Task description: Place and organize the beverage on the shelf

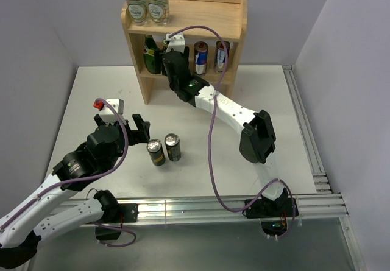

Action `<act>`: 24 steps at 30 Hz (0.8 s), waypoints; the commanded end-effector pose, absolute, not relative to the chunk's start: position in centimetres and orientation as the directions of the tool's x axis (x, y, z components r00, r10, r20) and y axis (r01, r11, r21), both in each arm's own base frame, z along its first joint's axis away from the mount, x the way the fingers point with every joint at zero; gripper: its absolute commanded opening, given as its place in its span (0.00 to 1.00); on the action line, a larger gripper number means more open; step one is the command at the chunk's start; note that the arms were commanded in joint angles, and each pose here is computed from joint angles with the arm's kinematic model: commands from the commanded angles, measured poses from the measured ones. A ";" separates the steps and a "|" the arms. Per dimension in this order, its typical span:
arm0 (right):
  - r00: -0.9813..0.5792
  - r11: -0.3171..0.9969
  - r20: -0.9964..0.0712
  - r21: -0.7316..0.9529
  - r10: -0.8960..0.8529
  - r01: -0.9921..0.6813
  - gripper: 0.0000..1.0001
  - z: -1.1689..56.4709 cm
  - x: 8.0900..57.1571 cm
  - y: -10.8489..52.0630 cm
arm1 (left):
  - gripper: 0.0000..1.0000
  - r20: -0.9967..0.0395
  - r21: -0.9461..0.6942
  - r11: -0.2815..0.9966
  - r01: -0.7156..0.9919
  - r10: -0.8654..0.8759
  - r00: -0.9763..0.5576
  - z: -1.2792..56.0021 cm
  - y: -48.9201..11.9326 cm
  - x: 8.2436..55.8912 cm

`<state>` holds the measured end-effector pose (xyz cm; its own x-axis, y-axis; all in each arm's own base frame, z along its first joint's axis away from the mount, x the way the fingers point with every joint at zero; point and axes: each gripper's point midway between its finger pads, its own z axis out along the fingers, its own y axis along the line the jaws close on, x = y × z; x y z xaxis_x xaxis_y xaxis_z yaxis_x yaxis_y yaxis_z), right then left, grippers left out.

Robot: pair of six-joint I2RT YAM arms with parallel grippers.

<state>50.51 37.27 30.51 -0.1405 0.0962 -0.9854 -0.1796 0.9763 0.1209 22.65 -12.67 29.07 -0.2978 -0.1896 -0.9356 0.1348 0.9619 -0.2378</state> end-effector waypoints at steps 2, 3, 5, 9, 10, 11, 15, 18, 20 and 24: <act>-0.022 0.966 -0.974 0.226 0.225 -0.127 0.00 34.2 52.3 35.7 | 0.99 -0.933 -0.262 0.955 0.140 -0.214 -0.290 29.5 -12.8 22.7; -0.025 0.967 -0.974 0.227 0.226 -0.115 0.00 34.0 52.3 35.5 | 0.99 -0.933 -0.262 0.955 0.141 -0.213 -0.292 29.5 -12.8 22.6; -0.034 0.969 -0.974 0.228 0.225 -0.096 0.00 33.5 52.1 35.0 | 0.99 -0.933 -0.260 0.955 0.140 -0.212 -0.292 29.5 -12.8 22.7; -0.043 0.963 -0.967 0.252 0.249 -0.098 0.00 32.9 51.1 34.3 | 0.99 -0.933 -0.260 0.955 0.142 -0.211 -0.291 29.5 -12.8 22.7; -0.044 0.963 -0.967 0.252 0.249 -0.096 0.00 32.8 50.9 34.1 | 0.99 -0.932 -0.260 0.955 0.142 -0.210 -0.294 29.4 -12.9 22.7; -0.049 0.963 -0.968 0.251 0.247 -0.098 0.00 32.5 50.7 34.0 | 0.99 -0.933 -0.258 0.955 0.143 -0.208 -0.295 29.4 -12.9 22.7; -0.052 0.968 -0.972 0.233 0.229 -0.093 0.00 32.2 51.1 34.2 | 0.99 -0.932 -0.258 0.956 0.140 -0.208 -0.298 29.3 -12.9 22.7; -0.053 0.971 -0.975 0.219 0.215 -0.096 0.04 32.1 51.7 34.8 | 0.99 -0.932 -0.259 0.956 0.141 -0.208 -0.297 29.3 -12.9 22.7; -0.052 0.971 -0.976 0.217 0.213 -0.101 0.08 32.2 52.1 35.2 | 0.99 -0.932 -0.260 0.955 0.142 -0.210 -0.295 29.4 -12.9 22.7; -0.051 0.973 -0.978 0.206 0.202 -0.103 0.28 32.2 52.8 35.8 | 0.99 -0.932 -0.254 0.957 0.140 -0.203 -0.301 29.2 -12.9 22.7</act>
